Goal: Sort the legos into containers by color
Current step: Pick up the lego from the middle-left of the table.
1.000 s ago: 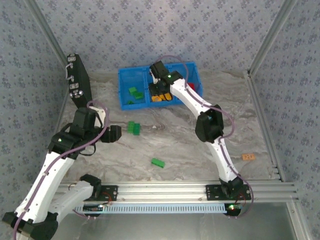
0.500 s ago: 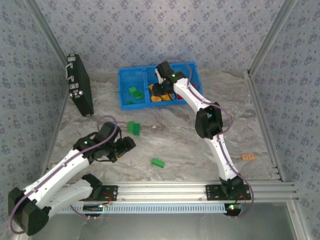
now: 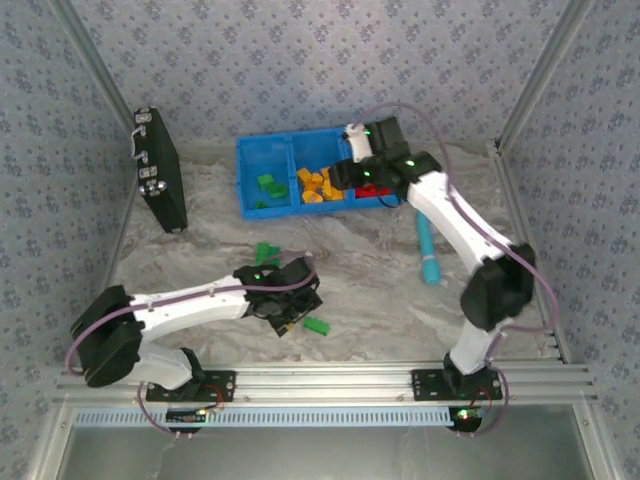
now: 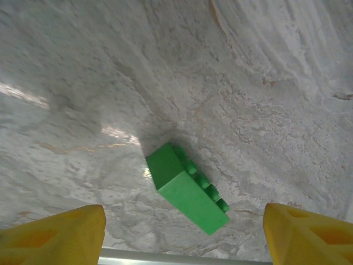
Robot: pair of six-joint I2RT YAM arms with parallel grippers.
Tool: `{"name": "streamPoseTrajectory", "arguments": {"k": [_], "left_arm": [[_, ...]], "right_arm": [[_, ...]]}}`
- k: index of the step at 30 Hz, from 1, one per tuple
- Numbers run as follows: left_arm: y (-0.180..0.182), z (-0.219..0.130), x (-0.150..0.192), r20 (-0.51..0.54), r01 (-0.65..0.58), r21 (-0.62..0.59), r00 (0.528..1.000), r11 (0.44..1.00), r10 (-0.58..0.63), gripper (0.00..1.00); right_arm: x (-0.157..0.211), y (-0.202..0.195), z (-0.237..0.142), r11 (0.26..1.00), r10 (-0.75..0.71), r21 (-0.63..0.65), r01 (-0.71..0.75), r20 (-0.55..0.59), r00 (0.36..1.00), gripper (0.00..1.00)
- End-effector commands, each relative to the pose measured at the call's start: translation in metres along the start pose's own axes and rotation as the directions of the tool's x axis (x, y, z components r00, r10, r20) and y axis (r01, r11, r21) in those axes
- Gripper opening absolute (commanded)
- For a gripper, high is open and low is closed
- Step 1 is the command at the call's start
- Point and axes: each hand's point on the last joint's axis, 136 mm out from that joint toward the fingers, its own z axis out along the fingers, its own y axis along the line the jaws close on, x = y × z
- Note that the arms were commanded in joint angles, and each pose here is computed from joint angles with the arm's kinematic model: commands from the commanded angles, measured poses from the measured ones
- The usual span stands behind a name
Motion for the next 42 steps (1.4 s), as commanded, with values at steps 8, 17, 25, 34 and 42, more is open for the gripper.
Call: {"name": "streamPoseTrajectory", "arguments": {"k": [8, 17, 25, 34, 42], "left_arm": [[-0.014, 0.024, 0.020, 0.020, 0.175, -0.064, 0.985, 0.982, -0.174, 0.75], [-0.008, 0.040, 0.017, 0.063, 0.181, -0.153, 0.983, 0.971, -0.174, 0.68], [0.002, 0.045, 0.012, 0.101, 0.195, -0.170, 0.978, 0.966, -0.180, 0.57], [0.011, 0.055, 0.012, 0.095, 0.147, -0.219, 0.987, 0.965, -0.128, 0.43], [0.015, 0.053, 0.003, 0.095, 0.077, -0.252, 0.994, 0.965, -0.055, 0.27]], "right_arm": [[0.043, -0.006, -0.126, 0.997, 0.075, 0.019, -0.080, 0.186, 0.980, 0.64], [0.081, -0.002, -0.153, 0.996, 0.081, 0.018, -0.086, 0.178, 0.981, 0.65], [0.090, -0.001, -0.144, 0.996, 0.083, -0.002, -0.084, 0.150, 0.985, 0.65], [0.092, -0.007, -0.139, 0.996, 0.087, 0.016, -0.090, 0.134, 0.987, 0.65], [0.095, -0.017, -0.131, 0.993, 0.102, 0.043, -0.107, 0.112, 0.989, 0.65]]}}
